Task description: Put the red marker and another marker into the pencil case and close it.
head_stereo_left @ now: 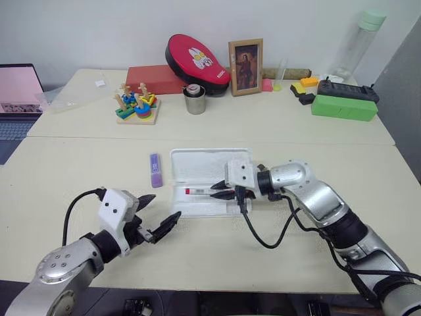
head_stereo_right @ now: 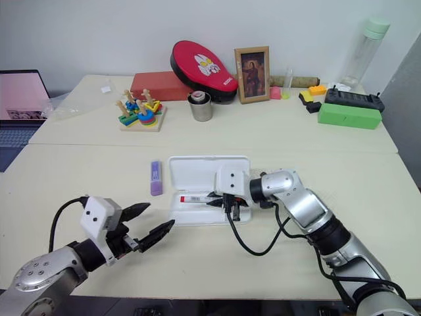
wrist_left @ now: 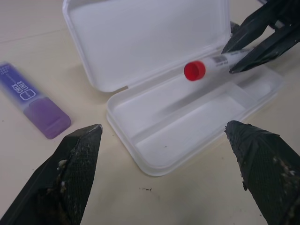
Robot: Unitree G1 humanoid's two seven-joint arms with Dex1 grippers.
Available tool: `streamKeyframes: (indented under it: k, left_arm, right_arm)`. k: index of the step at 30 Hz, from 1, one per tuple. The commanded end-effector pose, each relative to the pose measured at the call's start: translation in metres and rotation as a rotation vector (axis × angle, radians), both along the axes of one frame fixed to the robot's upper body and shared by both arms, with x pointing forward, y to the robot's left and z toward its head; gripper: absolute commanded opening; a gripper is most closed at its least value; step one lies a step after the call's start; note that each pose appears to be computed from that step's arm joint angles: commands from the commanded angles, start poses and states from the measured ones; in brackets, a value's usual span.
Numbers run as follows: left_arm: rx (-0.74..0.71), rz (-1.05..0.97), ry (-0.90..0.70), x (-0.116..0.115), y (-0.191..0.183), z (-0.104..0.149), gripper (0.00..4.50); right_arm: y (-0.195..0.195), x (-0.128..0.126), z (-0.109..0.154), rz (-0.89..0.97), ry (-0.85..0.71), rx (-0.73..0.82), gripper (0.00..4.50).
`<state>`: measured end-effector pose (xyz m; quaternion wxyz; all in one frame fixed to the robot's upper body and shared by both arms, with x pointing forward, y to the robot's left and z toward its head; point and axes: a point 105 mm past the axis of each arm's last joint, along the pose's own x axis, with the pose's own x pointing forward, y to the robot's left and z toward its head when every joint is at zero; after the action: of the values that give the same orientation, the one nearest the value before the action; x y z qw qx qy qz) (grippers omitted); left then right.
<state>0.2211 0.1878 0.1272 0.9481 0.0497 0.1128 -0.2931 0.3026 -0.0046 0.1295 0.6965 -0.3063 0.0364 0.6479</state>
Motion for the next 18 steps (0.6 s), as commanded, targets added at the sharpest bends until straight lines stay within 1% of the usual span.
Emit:
streamKeyframes:
  k: [1, 4, 6, 13, 15, 16, 18]
  left_arm:
    - [-0.020, -0.057, -0.073, -0.006, -0.009, 0.018, 4.50]
    - [-0.054, -0.092, -0.101, -0.009, -0.015, 0.027, 4.50]
    - [-0.051, -0.102, -0.109, -0.009, -0.015, 0.029, 4.50]
    - [-0.040, -0.097, -0.103, -0.007, -0.013, 0.028, 4.50]
    - [-0.044, -0.093, -0.108, -0.006, -0.013, 0.029, 4.50]
    - [-0.050, -0.088, -0.114, -0.005, -0.013, 0.030, 4.50]
    - [-0.066, -0.078, -0.123, -0.003, -0.013, 0.032, 4.50]
  right_arm:
    - [0.008, 0.003, 0.007, 0.024, -0.058, 0.014, 0.26]
    - [0.008, 0.008, 0.006, 0.014, -0.059, 0.014, 0.26]
    - [0.009, 0.011, 0.005, 0.007, -0.060, 0.010, 0.26]
    - [0.011, 0.011, 0.004, 0.013, -0.060, 0.015, 0.26]
    - [0.010, 0.011, 0.004, 0.012, -0.061, 0.016, 0.96]
    - [0.010, 0.012, 0.005, 0.009, -0.061, 0.019, 1.13]
    - [0.010, 0.012, 0.006, 0.007, -0.059, 0.023, 1.65]
